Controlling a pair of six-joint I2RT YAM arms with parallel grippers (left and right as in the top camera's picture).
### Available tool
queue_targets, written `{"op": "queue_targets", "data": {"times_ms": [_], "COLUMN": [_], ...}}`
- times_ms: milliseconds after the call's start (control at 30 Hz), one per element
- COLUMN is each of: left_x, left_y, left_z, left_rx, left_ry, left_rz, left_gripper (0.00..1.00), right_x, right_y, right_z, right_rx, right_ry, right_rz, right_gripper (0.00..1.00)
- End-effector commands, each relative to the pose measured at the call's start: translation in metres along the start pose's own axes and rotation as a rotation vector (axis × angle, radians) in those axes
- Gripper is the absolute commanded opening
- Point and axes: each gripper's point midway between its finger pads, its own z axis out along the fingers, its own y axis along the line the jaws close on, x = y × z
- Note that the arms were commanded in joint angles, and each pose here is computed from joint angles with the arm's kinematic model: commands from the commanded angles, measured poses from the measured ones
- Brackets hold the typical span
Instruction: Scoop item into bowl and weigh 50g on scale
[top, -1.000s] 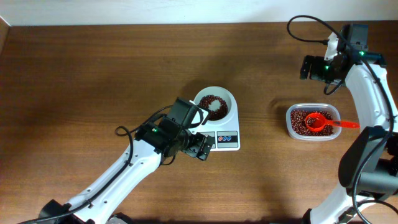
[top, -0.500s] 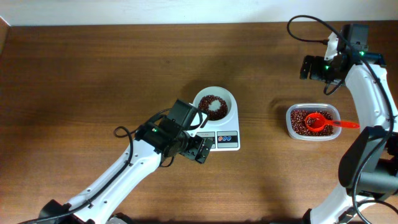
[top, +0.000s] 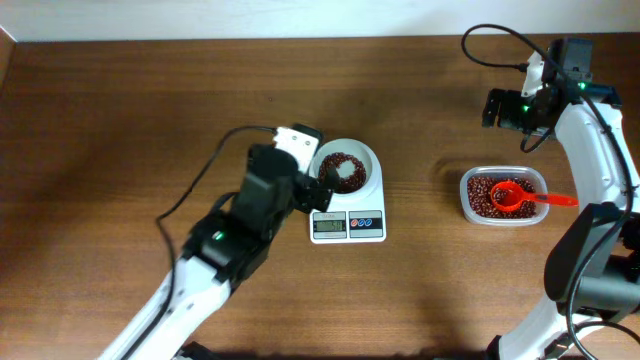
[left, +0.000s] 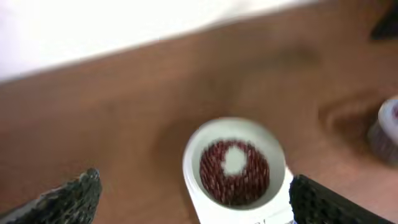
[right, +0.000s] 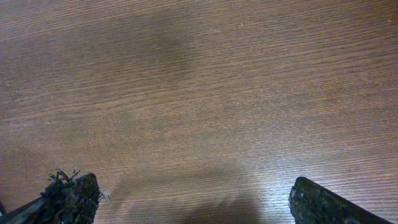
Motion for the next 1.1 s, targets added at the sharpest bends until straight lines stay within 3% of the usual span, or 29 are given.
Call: {"op": "queue_targets", "data": {"times_ms": [0, 300, 567, 667, 933, 1067], "left_x": [-0.03, 0.024, 0.065, 0.096, 0.135, 0.137], "left_y": [0.014, 0.02, 0.03, 0.028, 0.061, 0.074], "left_z": [-0.042, -0.095, -0.088, -0.075, -0.077, -0.077], "left_rx": [-0.038, 0.047, 0.03, 0.033, -0.099, -0.209], "left_ry": [-0.123, -0.146, -0.596, -0.575, -0.454, -0.426], "left_rz": [-0.01, -0.031, -0.089, -0.088, -0.104, 0.135], "left_gripper": [0.99, 0.99, 0.99, 0.99, 0.99, 0.99], "right_x": [-0.003, -0.003, -0.003, -0.003, -0.003, -0.003], "right_y": [0.004, 0.004, 0.004, 0.004, 0.004, 0.004], "right_z": [-0.004, -0.004, -0.004, -0.004, -0.004, -0.004], "right_rx": [-0.014, -0.014, -0.014, -0.014, -0.014, -0.014], "right_ry": [-0.012, -0.012, -0.012, -0.012, -0.012, -0.012], "right_rz": [0.006, 0.006, 0.006, 0.006, 0.006, 0.006], "right_gripper": [0.99, 0.99, 0.99, 0.99, 0.99, 0.99]}}
